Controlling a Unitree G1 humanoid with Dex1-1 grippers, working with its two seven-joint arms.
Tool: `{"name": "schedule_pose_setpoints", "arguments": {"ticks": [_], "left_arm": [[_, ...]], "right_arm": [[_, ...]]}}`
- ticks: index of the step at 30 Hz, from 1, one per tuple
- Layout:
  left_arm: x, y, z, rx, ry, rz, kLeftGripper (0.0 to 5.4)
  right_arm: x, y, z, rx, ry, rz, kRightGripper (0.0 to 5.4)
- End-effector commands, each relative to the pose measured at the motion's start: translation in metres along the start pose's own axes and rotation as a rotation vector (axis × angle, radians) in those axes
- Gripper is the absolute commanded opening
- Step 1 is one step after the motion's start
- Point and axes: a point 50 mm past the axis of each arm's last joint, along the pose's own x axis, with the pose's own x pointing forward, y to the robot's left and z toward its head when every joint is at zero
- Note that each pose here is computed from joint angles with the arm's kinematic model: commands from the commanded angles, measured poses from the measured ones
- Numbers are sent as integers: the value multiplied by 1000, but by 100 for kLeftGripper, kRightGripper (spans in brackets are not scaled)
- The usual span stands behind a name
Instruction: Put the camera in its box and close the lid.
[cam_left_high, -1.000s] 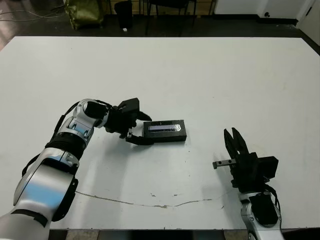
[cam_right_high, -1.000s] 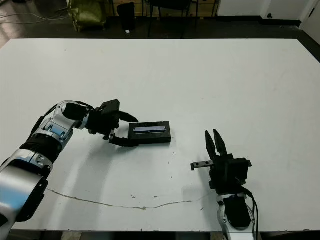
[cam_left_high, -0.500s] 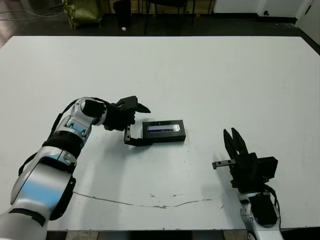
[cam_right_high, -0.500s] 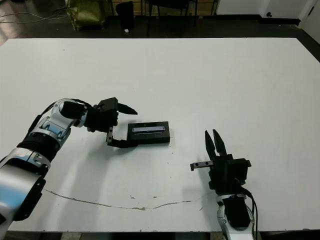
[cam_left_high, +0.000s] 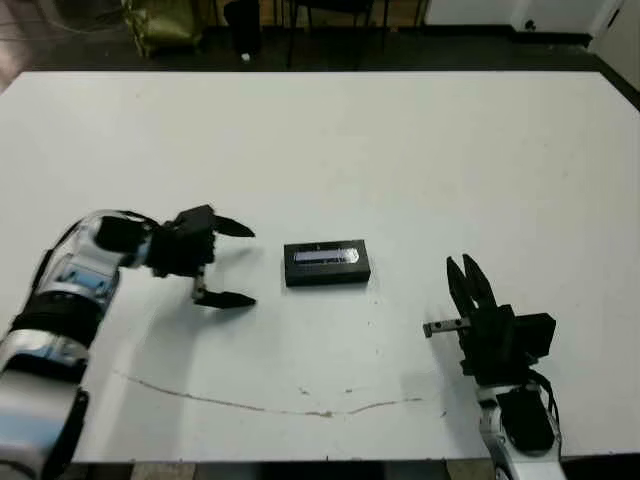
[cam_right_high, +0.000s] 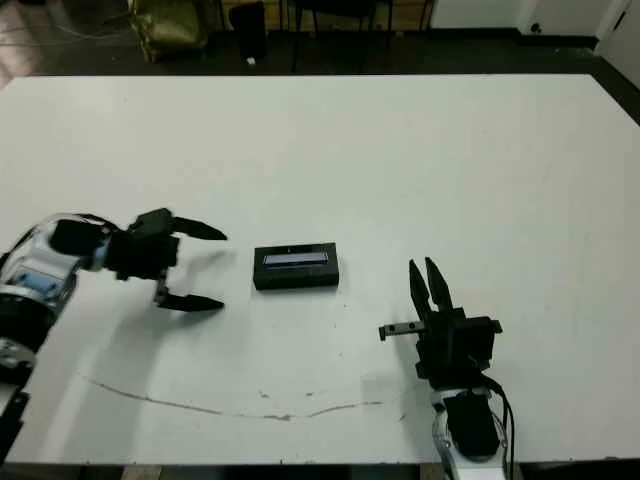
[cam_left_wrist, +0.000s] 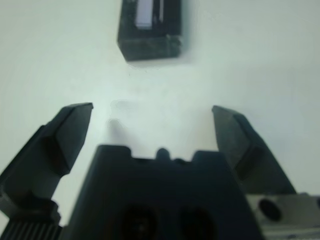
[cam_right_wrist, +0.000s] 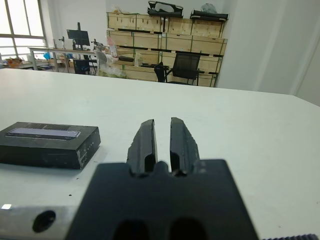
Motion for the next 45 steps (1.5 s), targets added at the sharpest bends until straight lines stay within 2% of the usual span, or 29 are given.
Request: {"name": "schedule_pose_setpoints", "arguments": {"ticks": [1,5,13,15,19,24,30,35,39,45], "left_arm": [[-16,-10,-9,-42,54,16,538],[-26,-11,-8,-113,26,146,538],[-25,-17,19,-184,-196,420,529],[-21,-20,26,-215,-242,514,496],[-7,-31,46,-238,-426,718,405],[15,-47,69,-325,-555,824,282],[48,-76,93,-531,-584,955,136],[71,-85,110,-632,-587,950,14],[86,-87,117,-761,-591,915,2],[102,-89,116,-814,-510,884,2]], "right_arm": [[-4,0,-4,-11,26,-6,0],[-4,1,-4,-13,31,-5,0],[-4,0,-5,-6,36,-13,0],[-4,0,-4,-13,31,-14,0],[-2,0,-2,-28,24,-20,0],[0,0,-2,-28,10,-14,0],[0,1,0,-46,14,-21,0],[0,0,1,-41,9,-31,0],[0,0,1,-33,3,-31,0],[-1,1,-1,-45,-1,-35,0]]}}
